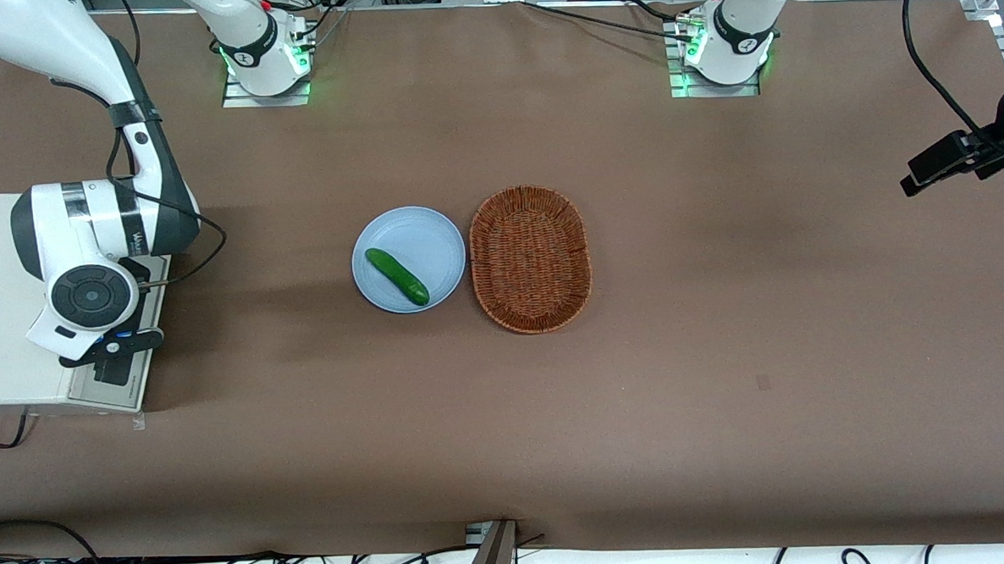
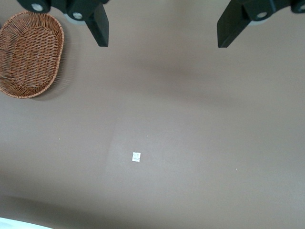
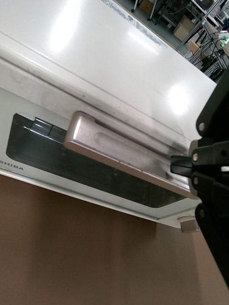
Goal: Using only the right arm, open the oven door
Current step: 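Close the right gripper on the silver door handle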
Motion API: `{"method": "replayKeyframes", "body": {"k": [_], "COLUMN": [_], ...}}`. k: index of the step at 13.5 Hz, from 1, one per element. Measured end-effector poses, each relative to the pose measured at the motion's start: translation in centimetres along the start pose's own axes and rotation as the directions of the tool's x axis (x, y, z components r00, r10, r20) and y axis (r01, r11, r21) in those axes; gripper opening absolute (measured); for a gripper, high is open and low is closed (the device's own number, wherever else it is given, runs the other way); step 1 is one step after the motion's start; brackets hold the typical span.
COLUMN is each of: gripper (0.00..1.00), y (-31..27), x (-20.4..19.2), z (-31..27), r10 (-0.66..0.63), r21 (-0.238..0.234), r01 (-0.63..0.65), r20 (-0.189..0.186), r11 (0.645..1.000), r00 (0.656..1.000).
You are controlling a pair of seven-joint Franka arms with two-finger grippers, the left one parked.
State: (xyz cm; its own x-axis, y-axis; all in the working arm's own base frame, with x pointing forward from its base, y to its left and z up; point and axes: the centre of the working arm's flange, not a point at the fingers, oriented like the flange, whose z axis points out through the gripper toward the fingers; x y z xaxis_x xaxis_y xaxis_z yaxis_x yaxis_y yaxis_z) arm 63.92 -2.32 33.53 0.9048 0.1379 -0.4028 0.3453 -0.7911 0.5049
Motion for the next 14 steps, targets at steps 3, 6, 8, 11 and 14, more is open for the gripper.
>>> {"method": "replayKeyframes", "body": {"k": [3,6,8,11,14], "gripper": [0.01,0.01,0.01,0.01,0.01], "y": [-0.2,-0.3,-0.5,-1.2,-2.2], "x": [0.2,0.3,0.3,0.5,0.8], "z": [0.1,0.1,0.0,-0.3,-0.7], "r10": [-0.004,-0.005,-0.006,0.001,0.01], "r21": [0.0,0.0,-0.001,0.012,0.023], "r01": [0.004,0.005,0.006,-0.001,-0.009], "r20": [-0.007,-0.006,-0.007,-0.014,-0.023], "r11": [1.0,1.0,1.0,1.0,1.0], "r00": [1.0,1.0,1.0,1.0,1.0]}}
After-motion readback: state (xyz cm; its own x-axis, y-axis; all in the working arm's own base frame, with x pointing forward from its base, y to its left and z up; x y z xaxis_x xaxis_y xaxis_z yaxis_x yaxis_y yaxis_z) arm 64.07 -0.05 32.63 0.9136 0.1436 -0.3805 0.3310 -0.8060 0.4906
